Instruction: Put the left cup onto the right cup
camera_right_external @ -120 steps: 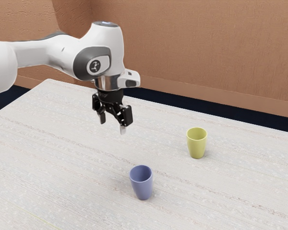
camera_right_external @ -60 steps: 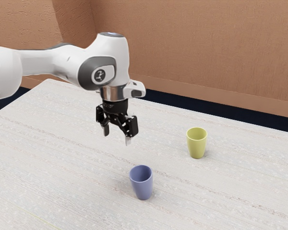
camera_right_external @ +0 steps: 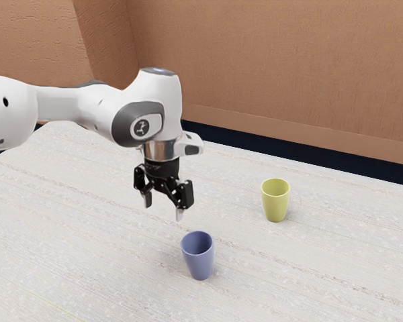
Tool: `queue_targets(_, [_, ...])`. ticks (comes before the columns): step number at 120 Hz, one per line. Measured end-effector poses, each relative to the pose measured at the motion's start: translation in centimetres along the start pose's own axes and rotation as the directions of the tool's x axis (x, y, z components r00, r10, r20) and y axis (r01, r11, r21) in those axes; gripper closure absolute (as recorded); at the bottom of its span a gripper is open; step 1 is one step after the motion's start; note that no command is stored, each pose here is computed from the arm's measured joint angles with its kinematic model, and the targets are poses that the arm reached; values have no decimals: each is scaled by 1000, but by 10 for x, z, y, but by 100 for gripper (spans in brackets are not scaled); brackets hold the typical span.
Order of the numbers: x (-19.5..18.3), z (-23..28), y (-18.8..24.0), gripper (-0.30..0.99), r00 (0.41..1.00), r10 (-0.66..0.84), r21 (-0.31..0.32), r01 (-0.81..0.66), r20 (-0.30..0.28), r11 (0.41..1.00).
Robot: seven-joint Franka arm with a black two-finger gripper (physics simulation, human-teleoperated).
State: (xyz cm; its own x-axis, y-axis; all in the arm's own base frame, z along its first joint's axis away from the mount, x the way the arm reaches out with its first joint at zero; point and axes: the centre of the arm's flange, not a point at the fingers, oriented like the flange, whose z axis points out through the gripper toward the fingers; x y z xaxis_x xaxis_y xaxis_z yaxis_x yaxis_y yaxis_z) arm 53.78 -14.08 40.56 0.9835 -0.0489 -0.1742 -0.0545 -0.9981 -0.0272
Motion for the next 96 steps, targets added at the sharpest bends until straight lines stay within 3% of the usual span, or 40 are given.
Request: queue_targets(96, [22, 39, 5, 0, 1000, -29, 2, 29, 8, 1000])
